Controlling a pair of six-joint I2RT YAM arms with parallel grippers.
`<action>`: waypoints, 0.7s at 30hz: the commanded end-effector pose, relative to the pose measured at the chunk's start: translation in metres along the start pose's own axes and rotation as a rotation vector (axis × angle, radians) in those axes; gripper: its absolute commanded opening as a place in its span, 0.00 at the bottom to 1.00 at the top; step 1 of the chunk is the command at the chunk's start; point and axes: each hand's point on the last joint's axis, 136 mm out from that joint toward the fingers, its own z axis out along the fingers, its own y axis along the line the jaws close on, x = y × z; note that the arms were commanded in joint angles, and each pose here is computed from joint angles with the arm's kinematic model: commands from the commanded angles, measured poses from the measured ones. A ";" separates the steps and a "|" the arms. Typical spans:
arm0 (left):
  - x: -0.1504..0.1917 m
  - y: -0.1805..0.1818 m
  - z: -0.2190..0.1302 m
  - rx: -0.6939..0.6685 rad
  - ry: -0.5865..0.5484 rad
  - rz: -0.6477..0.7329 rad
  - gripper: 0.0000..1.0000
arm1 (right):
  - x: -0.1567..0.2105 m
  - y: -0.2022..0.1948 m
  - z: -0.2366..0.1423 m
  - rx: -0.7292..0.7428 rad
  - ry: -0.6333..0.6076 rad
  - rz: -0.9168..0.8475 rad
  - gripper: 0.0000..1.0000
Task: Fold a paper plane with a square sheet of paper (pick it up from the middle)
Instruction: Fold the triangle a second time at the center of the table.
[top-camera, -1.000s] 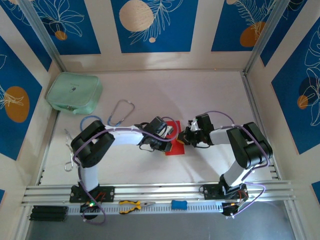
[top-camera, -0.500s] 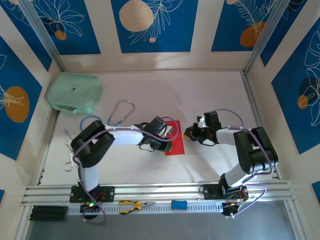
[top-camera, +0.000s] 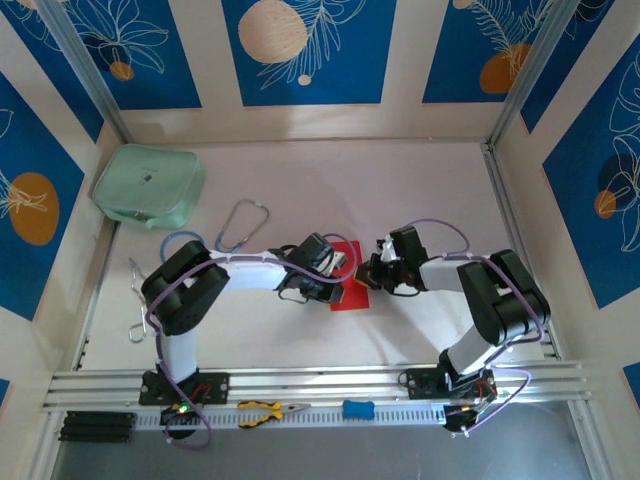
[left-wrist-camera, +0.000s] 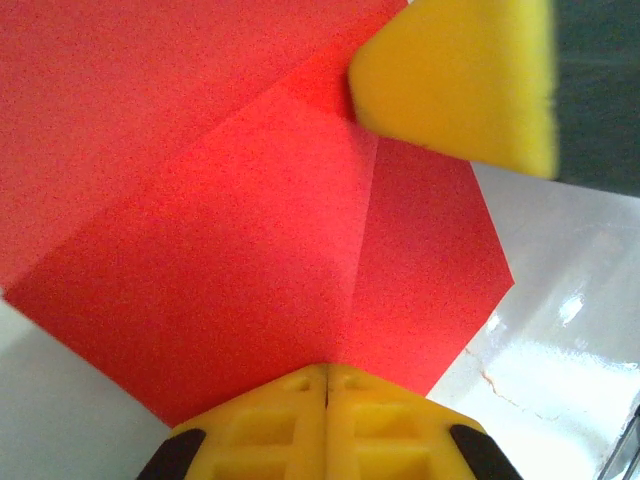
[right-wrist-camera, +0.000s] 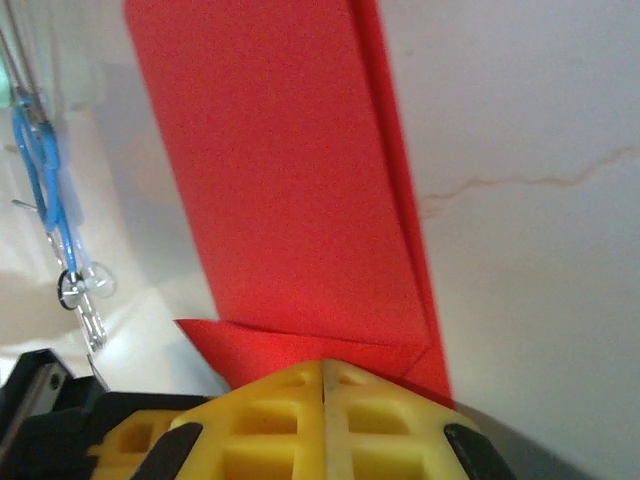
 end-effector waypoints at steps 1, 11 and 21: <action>0.041 0.033 0.003 -0.100 0.128 -0.054 0.00 | -0.007 -0.004 0.002 0.026 -0.012 0.000 0.00; 0.022 0.010 -0.012 -0.044 0.068 -0.037 0.00 | 0.007 -0.036 0.002 0.120 0.013 0.049 0.00; -0.017 -0.030 -0.012 0.089 0.014 -0.031 0.04 | 0.011 -0.040 0.007 0.124 0.037 0.060 0.00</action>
